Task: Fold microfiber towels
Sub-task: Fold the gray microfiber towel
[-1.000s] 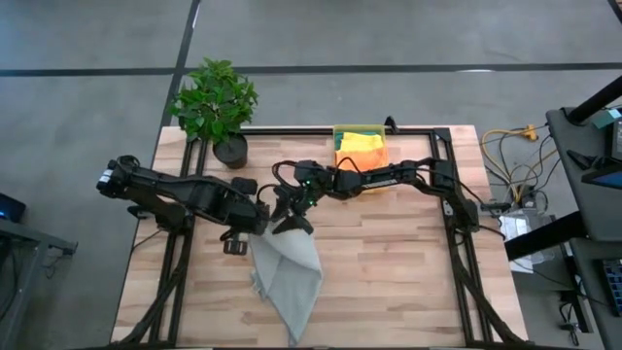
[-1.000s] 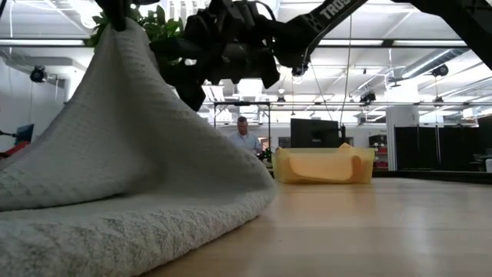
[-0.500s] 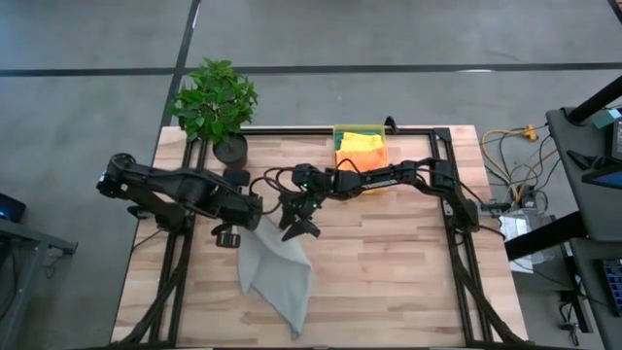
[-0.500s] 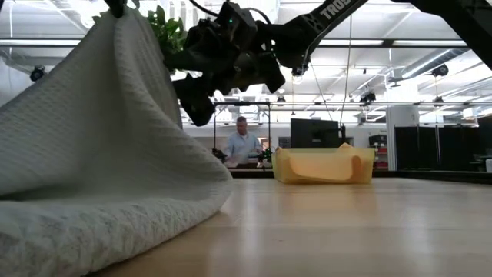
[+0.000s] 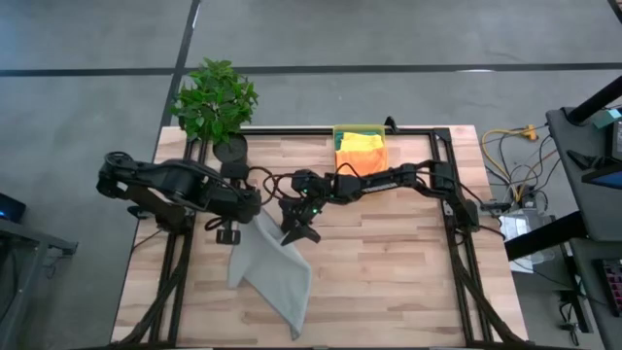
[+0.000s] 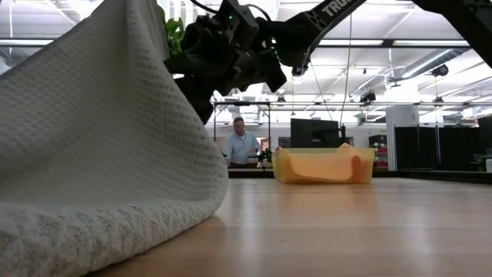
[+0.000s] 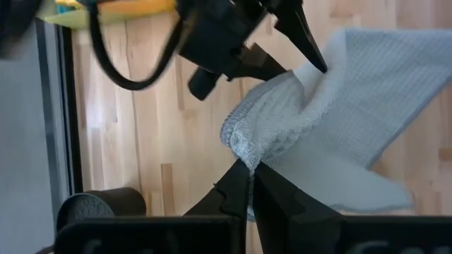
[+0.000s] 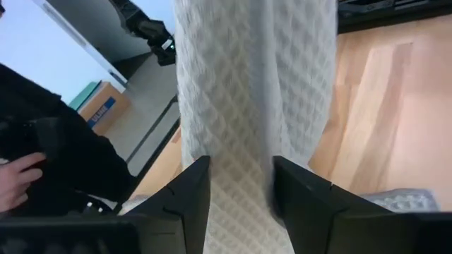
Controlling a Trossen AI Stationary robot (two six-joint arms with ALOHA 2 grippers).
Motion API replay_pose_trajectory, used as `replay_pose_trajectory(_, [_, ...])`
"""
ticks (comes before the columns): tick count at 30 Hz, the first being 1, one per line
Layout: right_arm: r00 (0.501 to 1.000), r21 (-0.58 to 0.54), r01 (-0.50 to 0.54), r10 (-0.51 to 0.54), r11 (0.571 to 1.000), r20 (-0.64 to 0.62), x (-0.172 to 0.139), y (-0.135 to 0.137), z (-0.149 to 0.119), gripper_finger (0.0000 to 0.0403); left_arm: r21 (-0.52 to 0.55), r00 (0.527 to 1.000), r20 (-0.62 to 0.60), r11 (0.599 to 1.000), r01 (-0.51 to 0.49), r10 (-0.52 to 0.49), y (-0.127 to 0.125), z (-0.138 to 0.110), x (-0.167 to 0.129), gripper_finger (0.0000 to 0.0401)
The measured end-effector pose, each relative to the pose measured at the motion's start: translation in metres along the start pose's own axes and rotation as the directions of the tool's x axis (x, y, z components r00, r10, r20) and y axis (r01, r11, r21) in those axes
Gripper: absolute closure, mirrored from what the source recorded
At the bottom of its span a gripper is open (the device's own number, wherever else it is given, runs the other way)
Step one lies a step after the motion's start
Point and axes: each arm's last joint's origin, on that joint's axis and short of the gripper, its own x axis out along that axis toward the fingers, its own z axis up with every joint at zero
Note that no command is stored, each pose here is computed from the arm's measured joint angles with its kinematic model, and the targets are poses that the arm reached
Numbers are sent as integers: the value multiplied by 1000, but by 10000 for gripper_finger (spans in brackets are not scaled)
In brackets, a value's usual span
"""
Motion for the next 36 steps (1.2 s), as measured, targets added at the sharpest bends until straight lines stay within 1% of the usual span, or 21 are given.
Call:
replay_pose_trajectory(11, [999, 26, 9, -8, 1000, -35, 7, 3, -15, 259, -10, 999, 48, 1000, 9, -8, 3, 2, -12, 401])
replay_pose_trajectory(17, [999, 28, 6, -5, 1000, -40, 9, 5, -17, 264, 34, 997, 66, 999, 28, -30, 4, 3, -17, 401])
replay_pose_trajectory(21, [999, 56, 5, -2, 998, -53, 9, 5, -18, 268, 46, 996, 76, 998, 34, -38, 3, 3, -20, 401])
replay_pose_trajectory(27, [986, 157, -47, 71, 986, -152, 9, 8, -31, 269, 94, 995, 78, 994, 53, -60, 3, 3, -21, 401])
replay_pose_trajectory(31, [967, 198, -40, 88, 979, -239, 11, 12, -43, 269, 98, 995, 77, 994, 54, -62, 2, 3, -21, 401])
replay_pose_trajectory(36, [942, 229, -37, 111, 973, -316, 13, 19, -54, 269, 101, 995, 73, 993, 54, -61, 2, 3, -20, 401])
